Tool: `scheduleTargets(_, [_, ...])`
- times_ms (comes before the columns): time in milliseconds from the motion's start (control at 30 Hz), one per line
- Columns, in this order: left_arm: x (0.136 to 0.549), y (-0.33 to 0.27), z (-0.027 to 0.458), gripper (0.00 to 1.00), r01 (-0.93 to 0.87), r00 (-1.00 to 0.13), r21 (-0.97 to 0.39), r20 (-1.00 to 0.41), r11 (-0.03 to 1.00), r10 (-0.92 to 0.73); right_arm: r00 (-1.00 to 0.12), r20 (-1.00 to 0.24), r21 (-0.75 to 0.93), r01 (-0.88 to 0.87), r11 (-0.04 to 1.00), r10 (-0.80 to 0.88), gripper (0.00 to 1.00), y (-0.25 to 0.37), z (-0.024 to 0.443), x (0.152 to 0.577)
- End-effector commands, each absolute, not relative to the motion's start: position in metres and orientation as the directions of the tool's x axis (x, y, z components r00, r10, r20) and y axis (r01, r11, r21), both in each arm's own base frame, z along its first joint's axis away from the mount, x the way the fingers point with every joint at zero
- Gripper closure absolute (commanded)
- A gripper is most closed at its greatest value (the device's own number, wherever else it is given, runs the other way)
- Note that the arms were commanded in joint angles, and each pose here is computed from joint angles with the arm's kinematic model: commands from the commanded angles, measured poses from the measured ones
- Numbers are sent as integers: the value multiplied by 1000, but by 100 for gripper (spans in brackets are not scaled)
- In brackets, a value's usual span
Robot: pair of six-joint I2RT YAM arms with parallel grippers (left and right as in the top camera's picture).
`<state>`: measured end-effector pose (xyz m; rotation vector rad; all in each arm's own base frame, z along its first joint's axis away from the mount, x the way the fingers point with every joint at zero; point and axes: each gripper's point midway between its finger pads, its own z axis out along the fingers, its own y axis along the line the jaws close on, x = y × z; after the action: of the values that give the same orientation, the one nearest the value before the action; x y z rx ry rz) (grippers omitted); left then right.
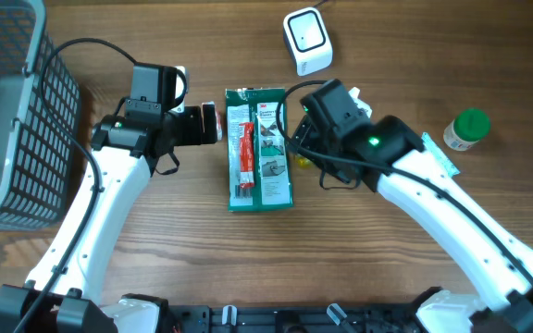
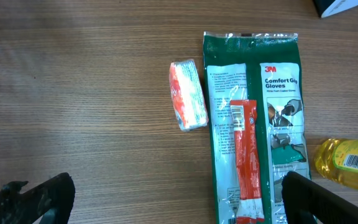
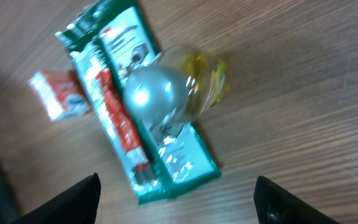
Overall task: Scan the item barcode
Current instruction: 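Move the right gripper left toward the yellow oil bottle, then lower the right gripper over the oil bottle and grasp it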
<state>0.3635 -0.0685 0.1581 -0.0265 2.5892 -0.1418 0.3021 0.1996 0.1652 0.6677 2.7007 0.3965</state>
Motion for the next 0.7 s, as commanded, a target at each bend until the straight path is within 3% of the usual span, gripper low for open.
scheduleTargets(0, [366, -67, 164, 0, 8, -843, -100, -536, 995, -47, -801, -286, 298, 447, 843, 526, 20, 198, 145, 320])
scheduleTargets(200, [366, -67, 164, 0, 8, -843, -100, -536, 995, -47, -753, -386, 282, 453, 846, 532, 21, 194, 145, 339])
scheduleTargets(600, [366, -67, 164, 0, 8, -843, -99, -536, 995, -47, -788, -359, 197, 459, 866, 499, 22, 203, 100, 343])
scheduleTargets(667, [366, -67, 164, 0, 8, -843, -100, -536, 995, -47, -781, -382, 167, 467, 868, 494, 26, 198, 95, 345])
